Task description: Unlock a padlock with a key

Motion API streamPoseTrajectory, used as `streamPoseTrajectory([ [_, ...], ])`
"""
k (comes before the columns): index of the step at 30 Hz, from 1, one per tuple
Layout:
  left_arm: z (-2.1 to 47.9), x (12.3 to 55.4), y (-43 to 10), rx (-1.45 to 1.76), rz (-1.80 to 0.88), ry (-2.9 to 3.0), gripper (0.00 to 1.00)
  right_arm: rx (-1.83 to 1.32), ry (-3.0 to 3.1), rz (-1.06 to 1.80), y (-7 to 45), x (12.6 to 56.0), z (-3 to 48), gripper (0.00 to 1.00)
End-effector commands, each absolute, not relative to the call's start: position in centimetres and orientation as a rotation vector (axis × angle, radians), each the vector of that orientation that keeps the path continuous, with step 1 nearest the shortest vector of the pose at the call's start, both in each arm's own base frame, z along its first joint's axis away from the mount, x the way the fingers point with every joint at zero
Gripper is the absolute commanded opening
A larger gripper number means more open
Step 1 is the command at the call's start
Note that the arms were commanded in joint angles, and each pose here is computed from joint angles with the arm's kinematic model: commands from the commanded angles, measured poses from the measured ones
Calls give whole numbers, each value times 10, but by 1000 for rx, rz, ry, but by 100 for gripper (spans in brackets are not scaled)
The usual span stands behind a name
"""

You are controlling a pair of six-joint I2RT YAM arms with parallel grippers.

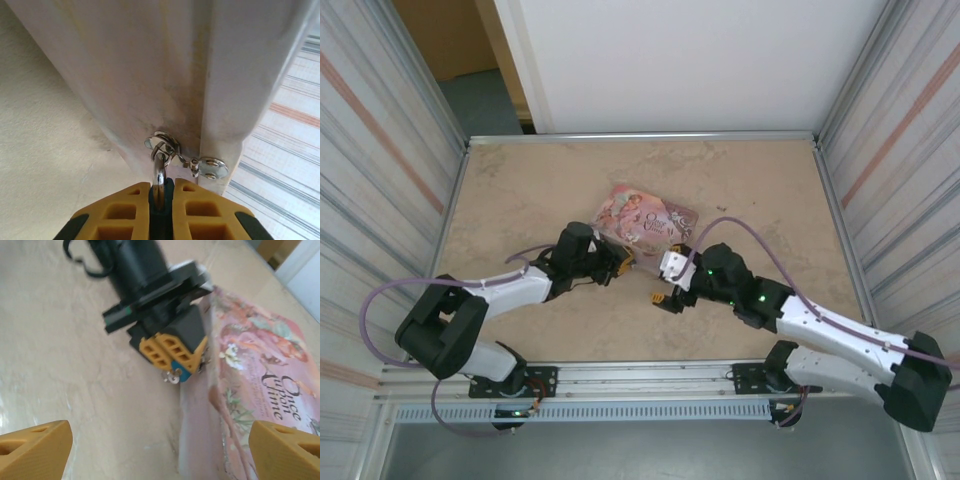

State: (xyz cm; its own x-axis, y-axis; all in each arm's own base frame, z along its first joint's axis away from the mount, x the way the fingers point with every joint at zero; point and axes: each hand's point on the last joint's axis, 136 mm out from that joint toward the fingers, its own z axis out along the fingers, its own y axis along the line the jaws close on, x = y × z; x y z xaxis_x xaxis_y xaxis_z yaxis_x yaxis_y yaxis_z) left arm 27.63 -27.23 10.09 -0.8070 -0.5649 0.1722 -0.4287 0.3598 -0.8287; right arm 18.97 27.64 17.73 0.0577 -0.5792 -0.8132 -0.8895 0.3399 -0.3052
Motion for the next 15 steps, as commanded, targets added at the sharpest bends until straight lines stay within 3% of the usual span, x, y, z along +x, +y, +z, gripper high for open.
streamPoseTrajectory([
  [1, 129, 279, -283, -905, -1541, 2425, 0, -1476, 1563, 203, 283, 200, 169, 90],
  [4, 130, 278, -285, -928, -1539, 2439, 0, -1484, 1503, 120, 295, 207, 164, 88],
  [11, 133, 279, -289, -966, -1582, 2423, 0, -1481, 1456, 27, 312, 224, 150, 71],
  [15, 133, 279, -290, -975, -1584, 2423, 0, -1475, 1452, -7, 318, 232, 144, 57],
])
